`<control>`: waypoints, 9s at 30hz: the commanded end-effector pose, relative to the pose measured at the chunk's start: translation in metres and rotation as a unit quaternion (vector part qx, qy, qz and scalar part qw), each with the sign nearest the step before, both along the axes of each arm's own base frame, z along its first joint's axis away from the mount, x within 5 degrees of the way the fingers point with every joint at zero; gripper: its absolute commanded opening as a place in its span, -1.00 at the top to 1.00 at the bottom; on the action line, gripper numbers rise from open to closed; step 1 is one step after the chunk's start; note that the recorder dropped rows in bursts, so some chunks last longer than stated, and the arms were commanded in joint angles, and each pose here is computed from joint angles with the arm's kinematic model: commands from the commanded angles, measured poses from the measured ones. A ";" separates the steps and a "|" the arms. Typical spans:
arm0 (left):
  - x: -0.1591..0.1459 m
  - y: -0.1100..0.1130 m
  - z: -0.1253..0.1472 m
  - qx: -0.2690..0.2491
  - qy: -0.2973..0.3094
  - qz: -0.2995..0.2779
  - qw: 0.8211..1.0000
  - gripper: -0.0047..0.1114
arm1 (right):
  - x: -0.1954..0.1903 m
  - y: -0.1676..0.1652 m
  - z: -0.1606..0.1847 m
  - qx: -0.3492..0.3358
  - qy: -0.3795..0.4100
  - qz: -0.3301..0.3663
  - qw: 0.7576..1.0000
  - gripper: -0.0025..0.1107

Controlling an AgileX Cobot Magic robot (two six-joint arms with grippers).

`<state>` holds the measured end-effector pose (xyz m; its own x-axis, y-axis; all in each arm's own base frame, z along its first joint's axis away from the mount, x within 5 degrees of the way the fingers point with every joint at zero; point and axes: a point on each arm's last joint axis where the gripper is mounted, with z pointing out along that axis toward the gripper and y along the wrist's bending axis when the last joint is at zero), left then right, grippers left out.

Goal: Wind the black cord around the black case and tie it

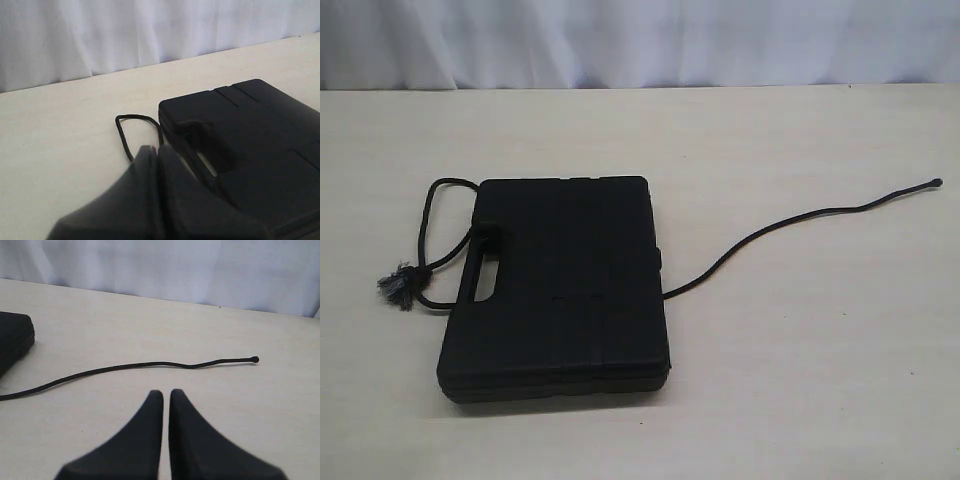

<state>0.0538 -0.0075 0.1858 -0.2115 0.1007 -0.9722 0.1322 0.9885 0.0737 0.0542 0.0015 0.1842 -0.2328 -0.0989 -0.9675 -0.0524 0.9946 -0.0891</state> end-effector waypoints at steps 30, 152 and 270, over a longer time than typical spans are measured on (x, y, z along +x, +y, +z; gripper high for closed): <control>-0.013 0.027 0.141 -0.339 -0.496 0.047 0.798 0.92 | 0.001 -0.005 0.035 0.398 -0.178 -0.042 0.899 0.88; 0.304 -0.076 0.000 -0.350 0.578 -0.112 0.728 0.92 | 0.105 0.169 0.108 -0.210 -0.028 0.282 0.936 0.69; 0.288 -0.087 0.011 0.107 0.569 -0.364 0.729 0.00 | 0.079 0.217 -0.067 -0.007 -0.002 0.164 0.986 0.88</control>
<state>0.3480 -0.0826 0.1961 -0.7530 0.6358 -0.1695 0.6441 0.6595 -0.3875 0.1342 0.2156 0.1184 -0.1545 -0.2090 -0.9656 -0.3302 0.9321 -0.1489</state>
